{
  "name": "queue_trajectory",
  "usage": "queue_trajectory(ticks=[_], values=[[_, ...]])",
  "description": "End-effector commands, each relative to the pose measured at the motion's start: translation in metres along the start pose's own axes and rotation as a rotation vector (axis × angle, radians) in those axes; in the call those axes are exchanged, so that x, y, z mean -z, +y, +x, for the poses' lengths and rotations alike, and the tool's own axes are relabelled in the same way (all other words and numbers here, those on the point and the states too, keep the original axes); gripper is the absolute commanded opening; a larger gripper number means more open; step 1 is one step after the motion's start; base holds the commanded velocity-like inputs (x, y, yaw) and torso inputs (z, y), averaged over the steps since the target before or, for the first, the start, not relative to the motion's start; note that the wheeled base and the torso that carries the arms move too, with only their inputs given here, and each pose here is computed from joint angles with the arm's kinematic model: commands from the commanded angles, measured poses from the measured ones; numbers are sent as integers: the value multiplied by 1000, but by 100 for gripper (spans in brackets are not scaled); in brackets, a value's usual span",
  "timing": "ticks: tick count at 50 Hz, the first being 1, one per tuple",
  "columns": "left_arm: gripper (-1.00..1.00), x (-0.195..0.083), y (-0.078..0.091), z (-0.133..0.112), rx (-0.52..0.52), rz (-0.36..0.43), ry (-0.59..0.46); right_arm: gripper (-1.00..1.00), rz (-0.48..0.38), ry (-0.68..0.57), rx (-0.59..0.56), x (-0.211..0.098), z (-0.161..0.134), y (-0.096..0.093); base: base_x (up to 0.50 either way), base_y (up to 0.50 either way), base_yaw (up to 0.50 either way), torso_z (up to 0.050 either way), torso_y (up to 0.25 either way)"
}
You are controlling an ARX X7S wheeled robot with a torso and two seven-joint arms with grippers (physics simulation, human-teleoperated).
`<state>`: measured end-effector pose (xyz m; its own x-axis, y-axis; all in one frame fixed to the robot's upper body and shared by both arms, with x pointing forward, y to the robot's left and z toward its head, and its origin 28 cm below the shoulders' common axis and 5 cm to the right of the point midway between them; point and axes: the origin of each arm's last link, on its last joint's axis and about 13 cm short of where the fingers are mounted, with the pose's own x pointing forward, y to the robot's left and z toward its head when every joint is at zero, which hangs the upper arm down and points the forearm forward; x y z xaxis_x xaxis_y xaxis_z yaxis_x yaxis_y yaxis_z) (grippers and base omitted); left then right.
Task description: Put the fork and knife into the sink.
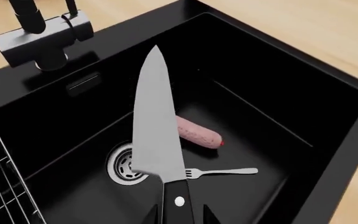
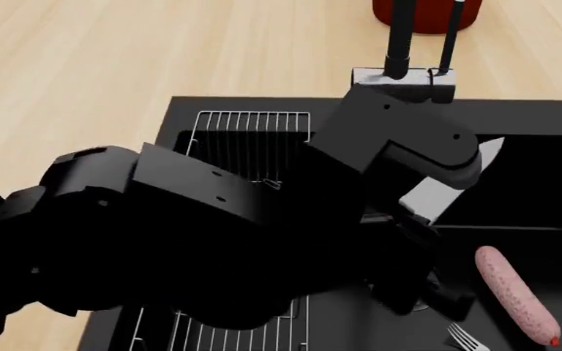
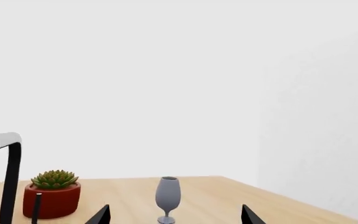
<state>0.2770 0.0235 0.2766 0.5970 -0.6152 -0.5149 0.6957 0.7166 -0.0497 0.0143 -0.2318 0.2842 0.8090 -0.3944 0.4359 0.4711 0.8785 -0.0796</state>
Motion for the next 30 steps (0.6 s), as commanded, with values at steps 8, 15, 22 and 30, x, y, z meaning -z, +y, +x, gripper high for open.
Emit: queue_trajectory(ticks=[8, 15, 22, 30], values=[[-100, 12, 7, 17, 3, -13, 54, 100, 15, 6, 67, 2, -11, -13, 0, 0, 0, 0, 0], [-100, 16, 2, 15, 34, -1, 64, 100, -1, 23, 102, 3, -16, -20, 0, 0, 0, 0, 0], [-100, 20, 0, 15, 64, 8, 73, 100, -3, 38, 121, 7, -19, -25, 0, 0, 0, 0, 0], [-100, 30, -1, 19, 80, 20, 103, 100, -4, 56, 151, 11, -22, -32, 0, 0, 0, 0, 0]])
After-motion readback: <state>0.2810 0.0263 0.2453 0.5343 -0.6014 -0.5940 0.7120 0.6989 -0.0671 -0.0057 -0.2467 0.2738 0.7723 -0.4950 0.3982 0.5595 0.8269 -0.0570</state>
